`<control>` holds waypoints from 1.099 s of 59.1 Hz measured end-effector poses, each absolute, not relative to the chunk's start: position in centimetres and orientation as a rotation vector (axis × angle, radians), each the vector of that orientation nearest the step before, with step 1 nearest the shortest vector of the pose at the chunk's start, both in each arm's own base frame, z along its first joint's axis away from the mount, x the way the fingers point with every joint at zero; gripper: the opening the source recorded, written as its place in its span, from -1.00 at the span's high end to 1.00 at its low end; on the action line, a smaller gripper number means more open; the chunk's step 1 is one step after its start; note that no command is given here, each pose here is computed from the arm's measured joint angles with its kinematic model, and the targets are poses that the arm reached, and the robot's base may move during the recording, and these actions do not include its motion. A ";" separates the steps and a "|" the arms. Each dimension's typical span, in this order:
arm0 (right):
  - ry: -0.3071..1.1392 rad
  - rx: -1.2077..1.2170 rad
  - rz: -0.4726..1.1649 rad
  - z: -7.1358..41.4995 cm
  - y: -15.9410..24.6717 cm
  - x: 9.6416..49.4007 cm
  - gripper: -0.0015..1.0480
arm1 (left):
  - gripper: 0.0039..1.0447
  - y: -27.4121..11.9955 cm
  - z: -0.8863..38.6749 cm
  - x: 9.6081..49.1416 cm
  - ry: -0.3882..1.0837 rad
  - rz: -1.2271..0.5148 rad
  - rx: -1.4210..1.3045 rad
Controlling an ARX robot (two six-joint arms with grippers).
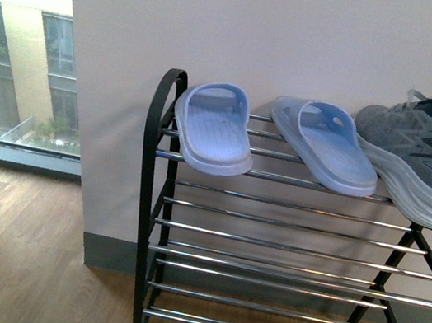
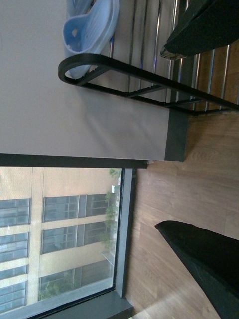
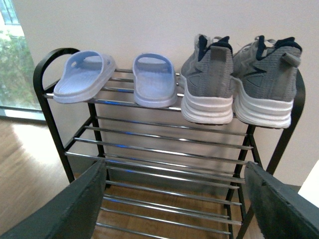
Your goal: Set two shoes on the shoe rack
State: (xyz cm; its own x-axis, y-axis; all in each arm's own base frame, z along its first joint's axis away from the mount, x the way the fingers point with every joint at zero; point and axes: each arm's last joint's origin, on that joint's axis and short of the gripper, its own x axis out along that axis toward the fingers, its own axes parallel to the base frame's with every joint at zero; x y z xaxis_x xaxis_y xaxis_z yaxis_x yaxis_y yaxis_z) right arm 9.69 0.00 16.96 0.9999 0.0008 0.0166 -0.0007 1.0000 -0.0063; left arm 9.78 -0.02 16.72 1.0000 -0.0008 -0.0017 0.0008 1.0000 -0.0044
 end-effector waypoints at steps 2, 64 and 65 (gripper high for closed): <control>-0.017 -0.006 0.000 17.0 0.0 9.7 -0.82 | -0.83 0.0 16.7 9.8 0.001 0.000 -0.004; -0.016 -0.003 -0.003 17.0 0.0 9.7 -0.82 | -0.83 0.0 16.7 9.8 0.002 -0.001 -0.004; -0.016 -0.003 -0.003 17.0 0.0 9.7 -0.82 | -0.83 0.0 16.7 9.8 0.001 -0.001 -0.004</control>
State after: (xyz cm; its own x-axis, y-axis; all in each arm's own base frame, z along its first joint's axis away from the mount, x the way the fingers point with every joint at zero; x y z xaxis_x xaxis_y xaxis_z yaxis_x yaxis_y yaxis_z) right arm 9.67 -0.02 16.95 0.9999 -0.0031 0.0158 0.0031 1.0000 -0.0032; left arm 9.78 0.00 16.73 1.0000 -0.0008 -0.0010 0.0008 1.0000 -0.0040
